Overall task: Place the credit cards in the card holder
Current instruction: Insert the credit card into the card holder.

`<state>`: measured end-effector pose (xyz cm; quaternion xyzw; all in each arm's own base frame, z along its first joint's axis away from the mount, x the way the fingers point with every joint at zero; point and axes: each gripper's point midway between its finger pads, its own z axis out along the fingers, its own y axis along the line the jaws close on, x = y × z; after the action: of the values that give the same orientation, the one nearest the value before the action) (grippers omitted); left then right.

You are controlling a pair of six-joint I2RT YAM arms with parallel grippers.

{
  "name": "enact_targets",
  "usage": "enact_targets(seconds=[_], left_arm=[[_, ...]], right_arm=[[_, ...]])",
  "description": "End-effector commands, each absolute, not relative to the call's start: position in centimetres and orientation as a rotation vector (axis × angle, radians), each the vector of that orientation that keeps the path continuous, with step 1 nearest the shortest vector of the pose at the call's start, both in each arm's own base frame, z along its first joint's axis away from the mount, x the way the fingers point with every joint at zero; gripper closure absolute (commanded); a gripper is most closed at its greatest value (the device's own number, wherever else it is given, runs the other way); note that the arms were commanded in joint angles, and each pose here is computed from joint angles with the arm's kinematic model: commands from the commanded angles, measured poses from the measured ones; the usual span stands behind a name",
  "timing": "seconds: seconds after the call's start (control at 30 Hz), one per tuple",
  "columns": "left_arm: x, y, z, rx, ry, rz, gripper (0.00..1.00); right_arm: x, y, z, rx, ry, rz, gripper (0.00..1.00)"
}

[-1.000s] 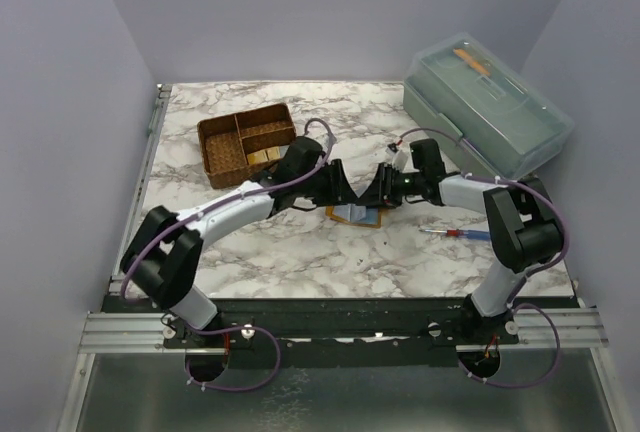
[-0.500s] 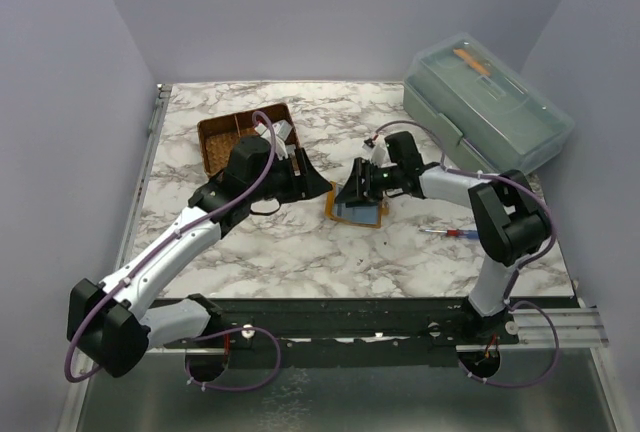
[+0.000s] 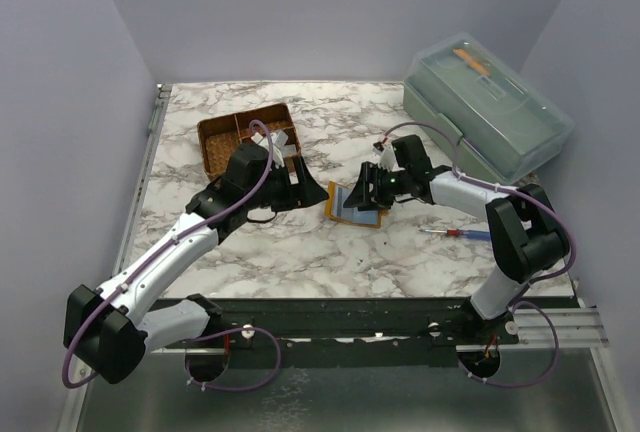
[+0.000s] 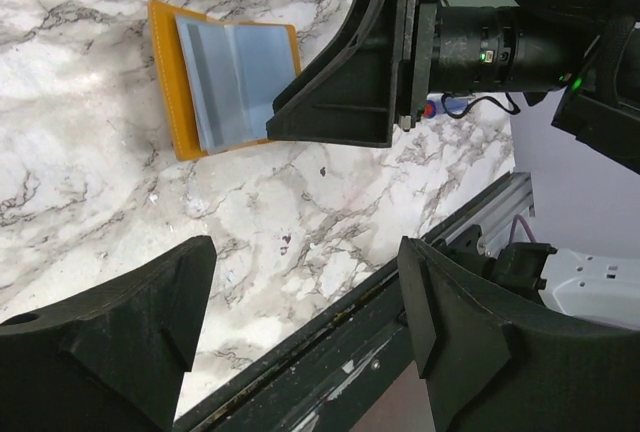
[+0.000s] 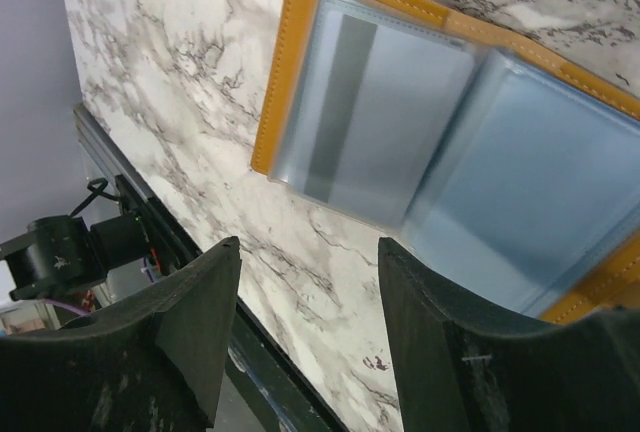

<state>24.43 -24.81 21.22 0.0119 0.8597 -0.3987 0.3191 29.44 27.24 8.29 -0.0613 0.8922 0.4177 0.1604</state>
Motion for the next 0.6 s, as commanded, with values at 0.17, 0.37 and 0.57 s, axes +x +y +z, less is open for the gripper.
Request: enact_targets(seconds=[0.17,0.37,0.57], left_arm=[[25.0,-25.5,17.0,0.012,2.393,-1.026,0.14],[26.7,-26.6,13.8,0.012,2.459,-0.992,0.12],[27.1,-29.0,11.6,0.063,2.518,-0.987,0.12]], right_arm=[[29.4,26.0,7.3,-0.156,2.566,1.089,0.39],[29.3,25.7,7.2,-0.168,2.559,1.076,0.42],[29.3,25.0,6.6,-0.162,2.561,1.051,0.56]])
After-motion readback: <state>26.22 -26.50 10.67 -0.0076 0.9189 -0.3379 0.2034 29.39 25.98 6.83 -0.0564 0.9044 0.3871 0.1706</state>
